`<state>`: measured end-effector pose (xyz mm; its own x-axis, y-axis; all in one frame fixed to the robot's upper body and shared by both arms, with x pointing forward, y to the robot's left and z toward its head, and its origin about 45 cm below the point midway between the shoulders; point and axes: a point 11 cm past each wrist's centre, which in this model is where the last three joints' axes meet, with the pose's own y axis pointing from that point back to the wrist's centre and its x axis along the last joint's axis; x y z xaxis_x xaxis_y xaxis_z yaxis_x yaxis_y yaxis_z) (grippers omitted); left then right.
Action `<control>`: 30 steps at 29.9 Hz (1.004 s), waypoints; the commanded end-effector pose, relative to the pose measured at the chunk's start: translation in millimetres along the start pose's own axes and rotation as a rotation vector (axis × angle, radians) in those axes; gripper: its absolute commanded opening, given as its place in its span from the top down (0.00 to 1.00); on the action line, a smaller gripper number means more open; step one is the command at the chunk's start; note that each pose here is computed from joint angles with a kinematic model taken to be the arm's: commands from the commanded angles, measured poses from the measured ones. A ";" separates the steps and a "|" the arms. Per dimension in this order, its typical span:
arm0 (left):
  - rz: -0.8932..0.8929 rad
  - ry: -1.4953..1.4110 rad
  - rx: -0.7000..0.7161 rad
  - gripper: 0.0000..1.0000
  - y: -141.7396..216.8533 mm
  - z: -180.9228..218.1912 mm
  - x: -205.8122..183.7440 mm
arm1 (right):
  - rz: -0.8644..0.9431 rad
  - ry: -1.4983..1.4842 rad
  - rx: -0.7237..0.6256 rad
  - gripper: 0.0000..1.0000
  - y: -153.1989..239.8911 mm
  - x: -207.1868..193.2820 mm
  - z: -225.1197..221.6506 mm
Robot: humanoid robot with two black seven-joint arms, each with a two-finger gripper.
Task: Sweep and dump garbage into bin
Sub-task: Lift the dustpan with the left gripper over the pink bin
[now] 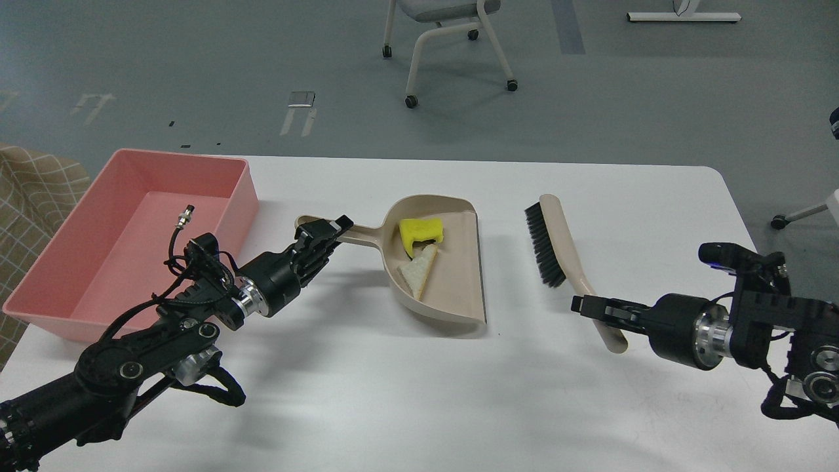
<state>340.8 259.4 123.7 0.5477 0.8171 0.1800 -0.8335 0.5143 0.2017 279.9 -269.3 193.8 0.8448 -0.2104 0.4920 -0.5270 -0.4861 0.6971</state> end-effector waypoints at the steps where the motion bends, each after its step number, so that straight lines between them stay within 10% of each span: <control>1: 0.006 0.041 -0.006 0.82 -1.1 1.5 0.0 | 0.008 0.027 -0.065 1.00 14.7 7.5 16.8; 30: 0.077 -0.010 -0.178 0.81 51.6 92.2 80.3 | -0.026 0.091 -0.319 1.00 54.7 -0.8 80.2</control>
<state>351.6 310.2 226.7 0.4908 0.8550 0.1677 -0.8676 0.4972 0.0043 257.2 -364.3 188.8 0.8562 -0.1164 0.5034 -0.5166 -0.1952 0.8337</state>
